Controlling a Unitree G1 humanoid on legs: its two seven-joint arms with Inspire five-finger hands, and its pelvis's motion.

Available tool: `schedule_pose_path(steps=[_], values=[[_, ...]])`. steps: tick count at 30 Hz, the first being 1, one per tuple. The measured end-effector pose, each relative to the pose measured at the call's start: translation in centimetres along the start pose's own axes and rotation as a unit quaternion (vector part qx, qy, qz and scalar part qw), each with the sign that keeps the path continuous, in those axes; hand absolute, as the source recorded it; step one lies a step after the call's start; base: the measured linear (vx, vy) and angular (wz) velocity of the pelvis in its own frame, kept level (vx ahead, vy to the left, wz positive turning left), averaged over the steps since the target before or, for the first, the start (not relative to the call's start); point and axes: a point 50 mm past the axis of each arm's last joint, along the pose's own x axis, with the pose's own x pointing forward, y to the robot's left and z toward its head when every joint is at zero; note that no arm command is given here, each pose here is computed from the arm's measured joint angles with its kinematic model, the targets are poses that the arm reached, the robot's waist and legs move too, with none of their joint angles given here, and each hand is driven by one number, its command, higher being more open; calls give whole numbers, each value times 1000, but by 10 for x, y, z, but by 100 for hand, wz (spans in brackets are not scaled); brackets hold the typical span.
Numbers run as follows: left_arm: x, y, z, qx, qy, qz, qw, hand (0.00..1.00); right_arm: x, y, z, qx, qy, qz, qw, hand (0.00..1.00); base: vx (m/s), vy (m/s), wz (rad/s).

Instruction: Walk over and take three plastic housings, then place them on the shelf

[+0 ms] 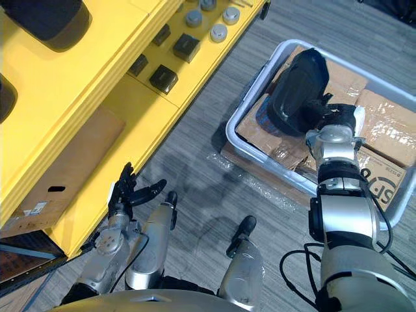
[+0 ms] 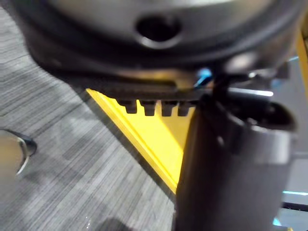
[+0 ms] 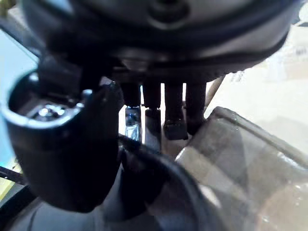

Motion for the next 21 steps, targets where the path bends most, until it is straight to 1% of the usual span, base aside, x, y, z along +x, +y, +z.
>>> schedule_pose_path(steps=[3, 6, 8, 10, 13, 15, 17, 21], values=[[-8, 6, -3, -1, 4, -1, 1000, 100, -1, 5, 1, -44, -20, 8, 999, 0, 0, 0, 0], [-11, 5, 2, -8, -6, -9, 1000, 100, -3, 6, -17, -98, -17, 1, 995, 0, 12, 9, -3], [-11, 5, 8, -13, -21, -14, 1000, 100, -4, 6, -21, -112, -19, -10, 993, 0, 9, 7, -2], [-11, 4, 15, -15, -36, -19, 999, 100, -6, 5, -21, -123, -30, -22, 992, 0, 20, 5, -10], [-10, 3, 26, -23, -59, -31, 998, 100, -12, 6, -21, -149, -71, -38, 986, 0, 37, 8, -23], [-9, 2, 40, -29, -86, -46, 995, 100, -19, 9, -25, -180, -103, -40, 977, 0, 30, 3, -22], [-8, 1, 47, -28, -101, -56, 993, 100, -24, 13, -27, -179, -113, -39, 977, 0, 27, -2, -15], [0, -8, 73, -9, -155, -89, 984, 100, -33, 21, -35, -188, -133, -63, 971, 0, 3, 3, -22]])
